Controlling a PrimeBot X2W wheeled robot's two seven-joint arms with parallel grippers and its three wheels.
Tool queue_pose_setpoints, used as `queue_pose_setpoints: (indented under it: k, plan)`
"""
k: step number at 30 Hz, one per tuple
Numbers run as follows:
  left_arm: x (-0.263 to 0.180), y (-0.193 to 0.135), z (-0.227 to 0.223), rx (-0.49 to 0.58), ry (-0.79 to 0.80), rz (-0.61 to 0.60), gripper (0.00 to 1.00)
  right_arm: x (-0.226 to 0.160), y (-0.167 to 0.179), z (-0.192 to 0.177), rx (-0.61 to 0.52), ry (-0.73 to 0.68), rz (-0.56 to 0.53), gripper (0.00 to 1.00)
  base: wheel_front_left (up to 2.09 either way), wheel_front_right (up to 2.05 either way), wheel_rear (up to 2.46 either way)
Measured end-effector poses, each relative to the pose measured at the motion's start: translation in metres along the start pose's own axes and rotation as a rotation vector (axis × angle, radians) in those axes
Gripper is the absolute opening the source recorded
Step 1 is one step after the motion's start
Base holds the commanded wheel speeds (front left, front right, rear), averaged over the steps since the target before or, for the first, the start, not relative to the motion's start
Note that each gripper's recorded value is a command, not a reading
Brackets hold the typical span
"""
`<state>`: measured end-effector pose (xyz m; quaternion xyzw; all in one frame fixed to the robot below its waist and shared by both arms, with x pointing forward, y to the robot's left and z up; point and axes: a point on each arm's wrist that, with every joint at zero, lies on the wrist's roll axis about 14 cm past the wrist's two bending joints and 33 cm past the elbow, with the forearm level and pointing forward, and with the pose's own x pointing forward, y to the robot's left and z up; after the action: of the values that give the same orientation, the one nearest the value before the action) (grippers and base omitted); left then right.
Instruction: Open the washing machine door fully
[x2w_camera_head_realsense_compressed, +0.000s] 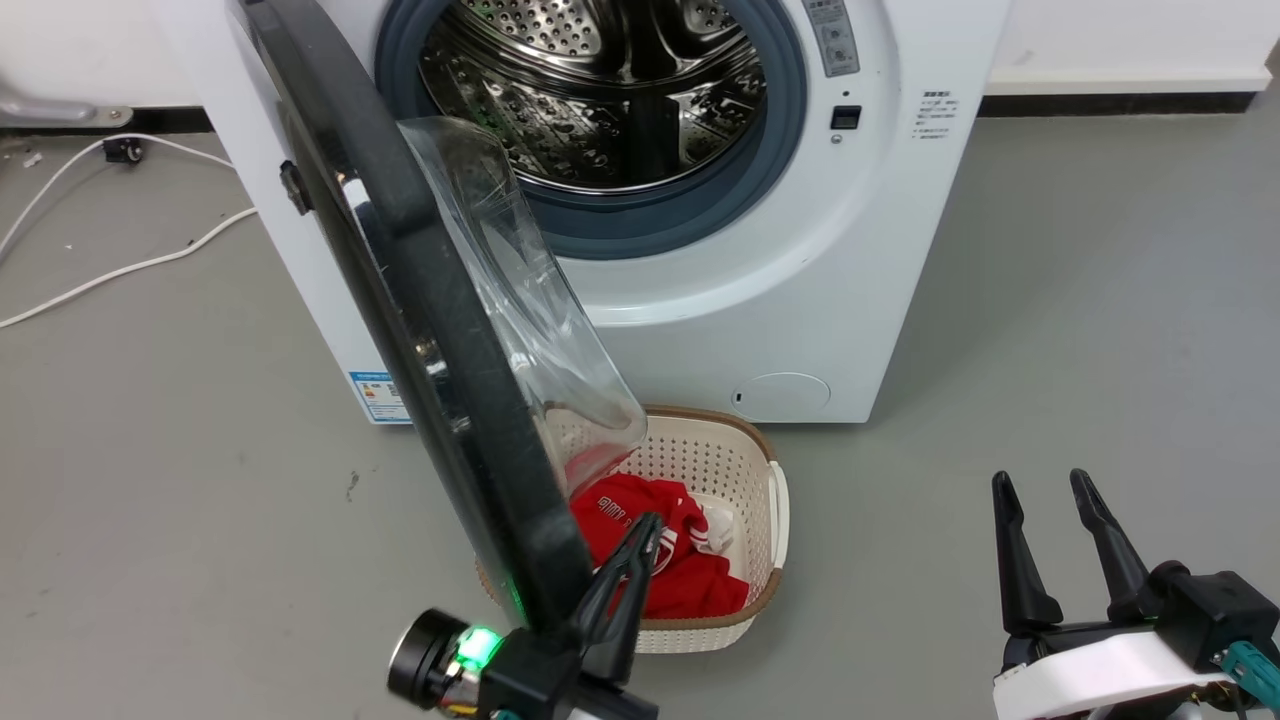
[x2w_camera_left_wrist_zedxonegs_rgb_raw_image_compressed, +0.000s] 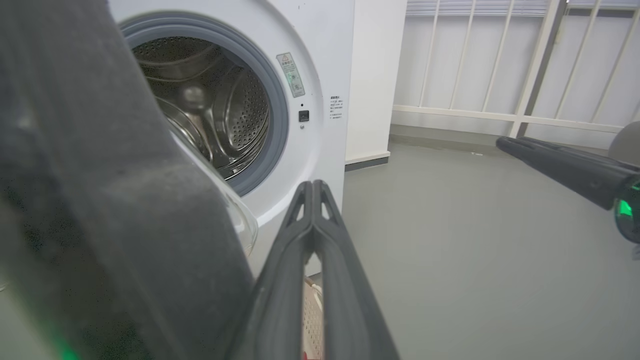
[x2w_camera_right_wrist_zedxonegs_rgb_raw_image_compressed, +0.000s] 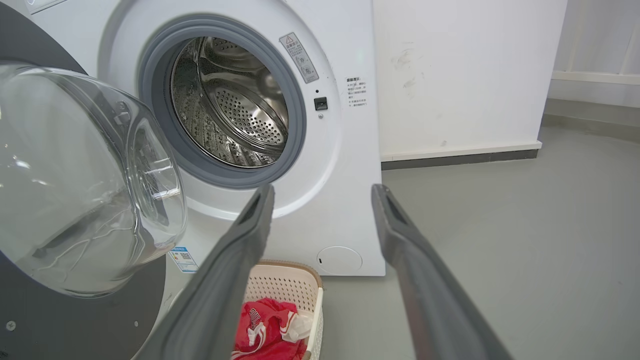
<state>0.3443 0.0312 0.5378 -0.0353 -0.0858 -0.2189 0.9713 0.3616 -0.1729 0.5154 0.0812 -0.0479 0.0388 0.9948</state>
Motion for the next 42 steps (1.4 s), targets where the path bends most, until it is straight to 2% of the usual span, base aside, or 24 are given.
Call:
queue_pose_setpoints:
  k: [12,26,31,42]
  plan:
    - [-0.056,0.055,0.004,0.006,0.02,0.286,0.0,0.017,0.028,-0.008,0.011,0.027,0.089,1.0,0.0,0.0,0.0]
    - [-0.134,0.134,0.01,0.109,0.062,0.642,0.0,0.04,0.088,-0.022,0.032,0.07,0.268,1.0,0.0,0.0,0.0]
    - [-0.149,0.165,0.01,0.135,0.077,0.738,0.0,0.043,0.091,-0.026,0.034,0.085,0.278,1.0,0.0,0.0,0.0]
    - [-0.165,0.246,0.029,0.243,0.062,0.903,0.0,0.046,0.075,-0.032,0.02,0.112,0.233,1.0,0.0,0.0,0.0]
